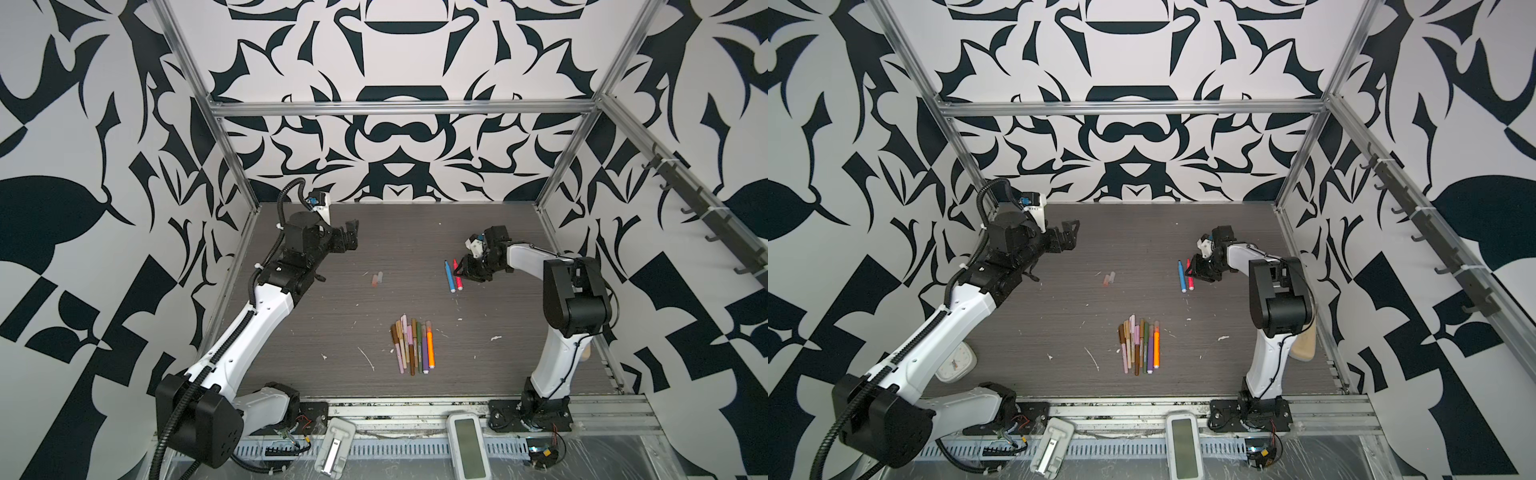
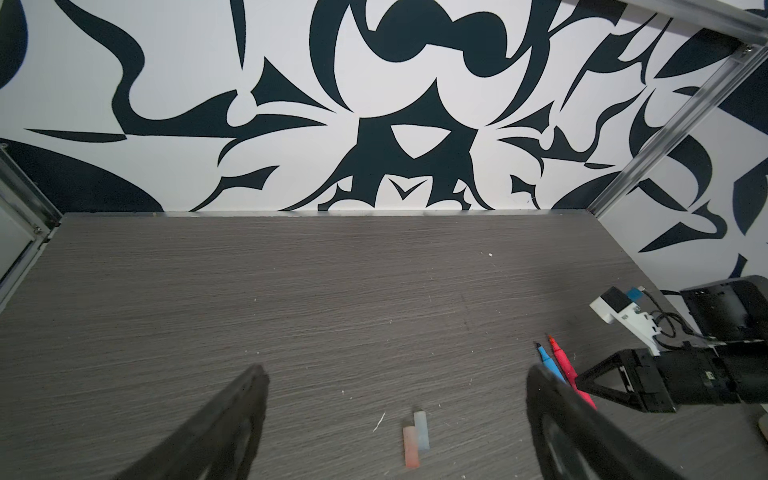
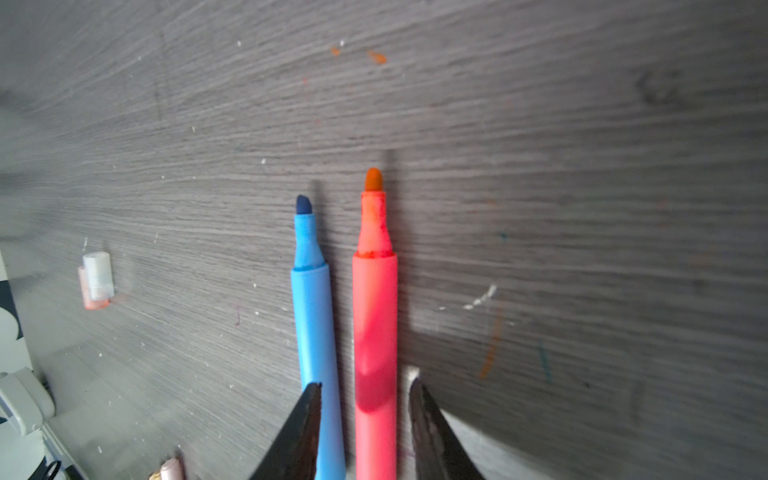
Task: Open the pen caps
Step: 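Lower the pink highlighter next to the blue one and open the right gripper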
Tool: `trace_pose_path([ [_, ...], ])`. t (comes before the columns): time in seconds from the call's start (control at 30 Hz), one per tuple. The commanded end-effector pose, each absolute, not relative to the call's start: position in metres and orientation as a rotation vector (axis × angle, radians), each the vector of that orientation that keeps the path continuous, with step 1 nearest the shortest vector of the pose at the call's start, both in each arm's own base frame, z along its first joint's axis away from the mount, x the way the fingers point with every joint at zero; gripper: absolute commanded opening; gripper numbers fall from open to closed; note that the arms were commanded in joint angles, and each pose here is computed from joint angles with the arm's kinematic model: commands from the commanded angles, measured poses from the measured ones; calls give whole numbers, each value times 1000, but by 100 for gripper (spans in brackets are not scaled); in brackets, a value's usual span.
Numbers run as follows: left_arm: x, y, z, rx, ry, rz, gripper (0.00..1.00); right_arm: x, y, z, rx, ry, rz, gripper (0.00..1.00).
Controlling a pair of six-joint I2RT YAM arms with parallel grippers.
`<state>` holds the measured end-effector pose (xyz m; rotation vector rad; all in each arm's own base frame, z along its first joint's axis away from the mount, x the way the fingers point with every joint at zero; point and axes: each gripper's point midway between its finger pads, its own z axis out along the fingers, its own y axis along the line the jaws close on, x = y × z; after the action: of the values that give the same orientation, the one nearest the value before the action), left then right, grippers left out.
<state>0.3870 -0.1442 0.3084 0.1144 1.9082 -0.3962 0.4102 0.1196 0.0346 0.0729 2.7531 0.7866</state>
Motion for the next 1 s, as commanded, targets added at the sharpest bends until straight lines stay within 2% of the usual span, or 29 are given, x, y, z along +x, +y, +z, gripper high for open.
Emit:
trace_pose_path([
  [0.0,390,-146,320,127,1890,-399,99,412,132,47,61,2704,885,39],
  [0.87,390,-150,319,142,1901,-420,99,413,138,39,109,2717,959,39],
  [0.97,390,-150,319,141,1901,-419,99,414,133,41,117,2717,905,44],
])
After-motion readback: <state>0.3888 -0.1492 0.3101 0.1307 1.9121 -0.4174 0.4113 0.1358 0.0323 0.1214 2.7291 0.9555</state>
